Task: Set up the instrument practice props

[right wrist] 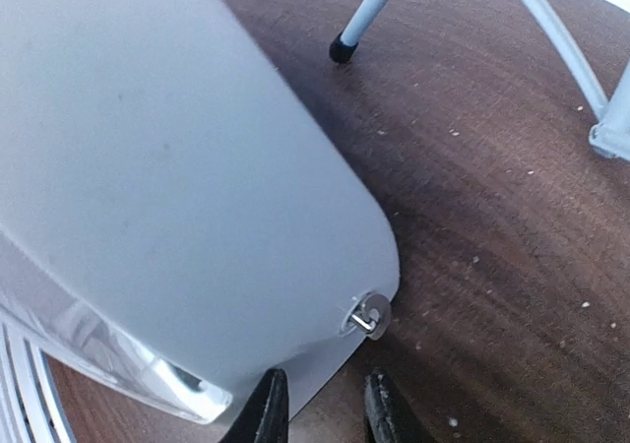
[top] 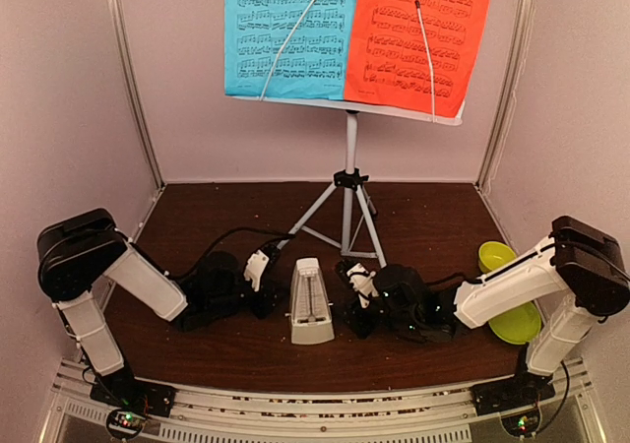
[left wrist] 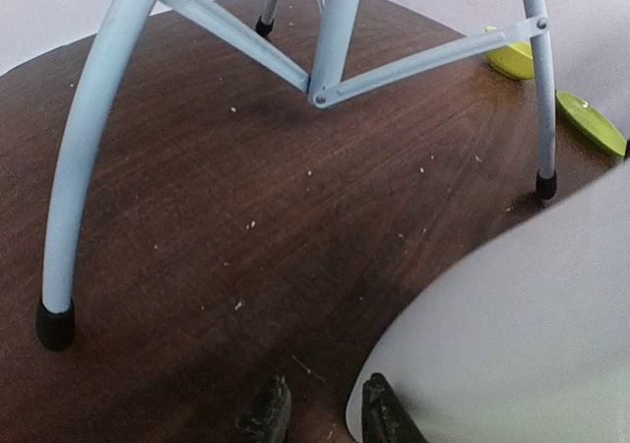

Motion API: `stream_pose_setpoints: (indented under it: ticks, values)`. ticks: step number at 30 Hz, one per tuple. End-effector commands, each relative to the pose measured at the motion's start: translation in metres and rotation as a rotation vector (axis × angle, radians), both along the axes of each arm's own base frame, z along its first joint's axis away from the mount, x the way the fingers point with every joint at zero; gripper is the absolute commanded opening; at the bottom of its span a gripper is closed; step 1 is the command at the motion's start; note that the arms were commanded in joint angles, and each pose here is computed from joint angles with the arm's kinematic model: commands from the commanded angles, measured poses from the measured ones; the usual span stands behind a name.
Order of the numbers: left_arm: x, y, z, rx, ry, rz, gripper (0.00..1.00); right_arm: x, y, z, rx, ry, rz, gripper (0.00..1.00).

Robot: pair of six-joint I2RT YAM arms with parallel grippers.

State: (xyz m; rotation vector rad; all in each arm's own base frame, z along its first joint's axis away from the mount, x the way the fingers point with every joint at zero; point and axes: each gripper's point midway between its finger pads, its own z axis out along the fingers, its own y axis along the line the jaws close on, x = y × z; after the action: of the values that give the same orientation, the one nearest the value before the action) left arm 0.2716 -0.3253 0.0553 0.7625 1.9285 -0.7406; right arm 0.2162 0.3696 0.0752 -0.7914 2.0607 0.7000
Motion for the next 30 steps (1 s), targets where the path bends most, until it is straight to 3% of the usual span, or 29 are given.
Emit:
stream_pose_setpoints:
  ticks: [1,5,8,14,20,26,30]
  values:
    - [0.011,-0.006,0.019,-0.037,-0.034,-0.014,0.29,-0.018,0.011,-0.002,0.055,0.032,0.018,0.28]
    - [0.02,0.018,0.043,-0.062,-0.069,0.083,0.38,-0.027,0.019,0.004,0.088,0.035,0.048,0.29]
    - [0.022,0.053,0.078,-0.091,-0.109,0.247,0.62,-0.031,0.033,0.012,0.126,0.032,0.09,0.31]
    - [0.006,0.09,0.125,-0.056,-0.106,0.384,0.96,-0.032,0.066,0.019,0.172,0.051,0.142,0.31]
    - [-0.028,0.103,0.151,-0.09,-0.105,0.399,0.98,-0.033,0.08,0.027,0.223,0.057,0.15,0.34]
    - [-0.073,0.067,0.171,-0.149,-0.089,0.194,0.98,-0.031,0.058,0.033,0.249,0.035,0.088,0.44]
    - [-0.083,0.056,0.17,-0.161,-0.088,0.182,0.98,-0.028,0.043,0.035,0.268,0.024,0.038,0.5]
